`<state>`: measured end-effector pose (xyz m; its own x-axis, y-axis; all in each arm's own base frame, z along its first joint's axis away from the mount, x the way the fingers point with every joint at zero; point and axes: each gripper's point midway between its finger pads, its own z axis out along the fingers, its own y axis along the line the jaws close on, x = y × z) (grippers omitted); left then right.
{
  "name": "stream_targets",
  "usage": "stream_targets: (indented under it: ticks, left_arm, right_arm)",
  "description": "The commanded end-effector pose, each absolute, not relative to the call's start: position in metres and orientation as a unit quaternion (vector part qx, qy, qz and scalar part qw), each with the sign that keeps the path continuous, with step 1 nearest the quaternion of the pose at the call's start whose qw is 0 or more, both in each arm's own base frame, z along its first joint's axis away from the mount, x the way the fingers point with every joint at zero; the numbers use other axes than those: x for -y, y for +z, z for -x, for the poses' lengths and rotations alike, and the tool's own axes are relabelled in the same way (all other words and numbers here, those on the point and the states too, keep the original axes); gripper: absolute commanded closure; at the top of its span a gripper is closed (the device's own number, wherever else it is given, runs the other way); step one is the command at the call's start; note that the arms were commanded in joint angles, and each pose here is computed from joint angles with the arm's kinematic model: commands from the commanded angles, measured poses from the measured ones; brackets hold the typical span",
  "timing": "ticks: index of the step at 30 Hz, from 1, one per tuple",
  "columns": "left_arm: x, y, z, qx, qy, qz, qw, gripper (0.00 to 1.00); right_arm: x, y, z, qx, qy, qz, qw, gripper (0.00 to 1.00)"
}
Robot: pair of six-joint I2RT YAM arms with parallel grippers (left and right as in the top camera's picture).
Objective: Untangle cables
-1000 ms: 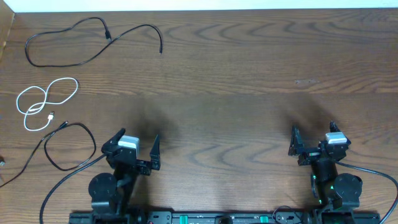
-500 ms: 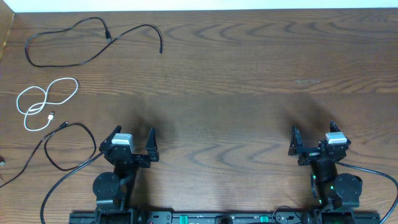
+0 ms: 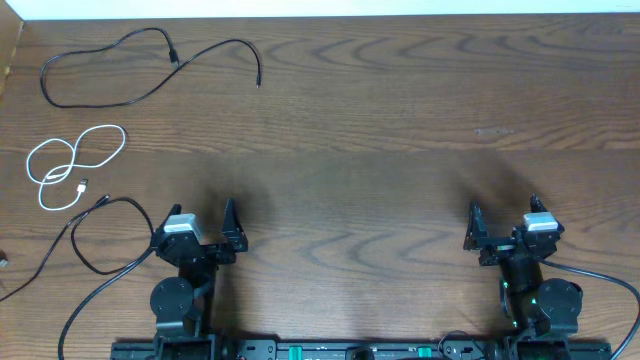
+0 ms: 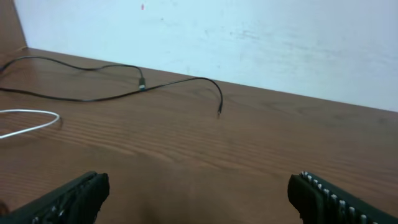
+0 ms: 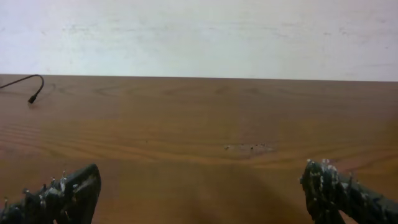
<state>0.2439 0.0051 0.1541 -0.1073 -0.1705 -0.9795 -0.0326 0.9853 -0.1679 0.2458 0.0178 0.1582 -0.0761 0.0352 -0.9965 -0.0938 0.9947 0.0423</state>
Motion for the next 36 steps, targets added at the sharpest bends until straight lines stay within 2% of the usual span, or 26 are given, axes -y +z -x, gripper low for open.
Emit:
stream_targets:
  ticks: [1, 36]
  left_arm:
    - [-0.006, 0.1373, -0.2438, -0.757, -0.025, 0.047, 0.651, 0.03]
    - [-0.0032, 0.1375, -0.2441, -0.758, -0.01, 0.02, 0.652, 0.02]
  right_arm:
    - [-0.0157, 0.1574, -0.2457, -0.732, 0.041, 0.021, 0.68, 0.01]
    - [-0.0157, 0.1574, -0.2457, -0.732, 0.041, 0.021, 0.68, 0.01]
